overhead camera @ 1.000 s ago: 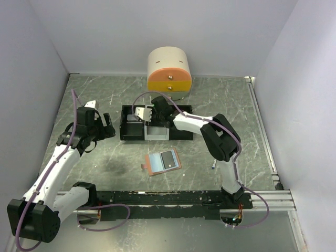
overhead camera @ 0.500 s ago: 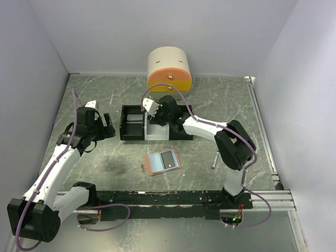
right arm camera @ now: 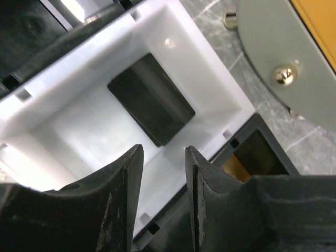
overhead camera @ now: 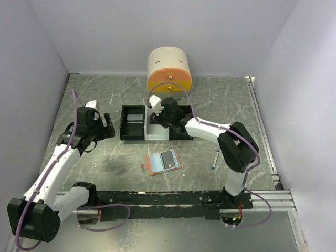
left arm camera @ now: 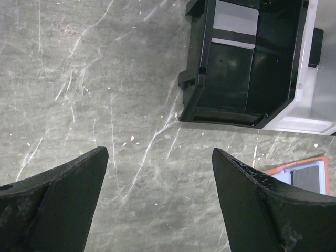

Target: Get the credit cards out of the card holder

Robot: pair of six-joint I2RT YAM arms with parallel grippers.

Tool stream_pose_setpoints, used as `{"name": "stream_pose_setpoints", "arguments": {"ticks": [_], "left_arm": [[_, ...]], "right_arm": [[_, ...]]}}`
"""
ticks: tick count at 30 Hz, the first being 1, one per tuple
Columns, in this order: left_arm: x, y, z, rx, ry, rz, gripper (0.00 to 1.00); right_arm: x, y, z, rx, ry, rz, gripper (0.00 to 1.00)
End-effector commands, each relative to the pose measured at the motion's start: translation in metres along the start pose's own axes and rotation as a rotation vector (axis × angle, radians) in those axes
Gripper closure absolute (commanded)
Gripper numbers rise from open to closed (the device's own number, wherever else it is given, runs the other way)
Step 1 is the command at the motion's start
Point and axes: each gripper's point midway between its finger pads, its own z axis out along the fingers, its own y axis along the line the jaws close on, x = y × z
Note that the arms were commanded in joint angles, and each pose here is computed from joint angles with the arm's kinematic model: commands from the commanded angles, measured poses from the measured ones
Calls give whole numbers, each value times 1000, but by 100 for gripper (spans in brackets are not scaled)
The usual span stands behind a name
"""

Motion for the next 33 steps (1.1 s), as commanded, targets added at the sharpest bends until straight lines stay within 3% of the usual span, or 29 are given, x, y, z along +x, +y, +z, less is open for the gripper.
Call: {"name": "stream_pose_setpoints", "arguments": {"ticks": [1, 7, 12, 16, 19, 21, 26, 29, 33], "left_arm": [[-6, -5, 0, 30, -18, 9, 8], [-5, -6, 0, 37, -13, 11, 8], [-6, -10, -1, 66, -19, 21, 7], [-7, -30, -5, 187, -33, 53, 6], [-5, -46, -8, 290, -35, 72, 8], [-7, -61, -12, 365, -43, 14, 9], [6, -109, -27, 634, -25, -34, 14], [26, -129, -28, 648, -21, 15, 14], [60, -153, -22, 653, 23, 81, 14]], "right_arm": [[13, -15, -15, 84, 41, 5, 62], [28, -21, -21, 123, 87, -25, 62], [2, -9, -31, 43, -5, 54, 61], [-41, 10, -61, -74, -171, 214, 58], [-55, 18, -88, -113, -256, 442, 56], [-43, 29, -99, -132, -223, 668, 56], [-3, 78, -130, -242, -122, 953, 62], [35, 95, -142, -219, -65, 1039, 61], [82, 104, -145, -158, 79, 1036, 60]]}}
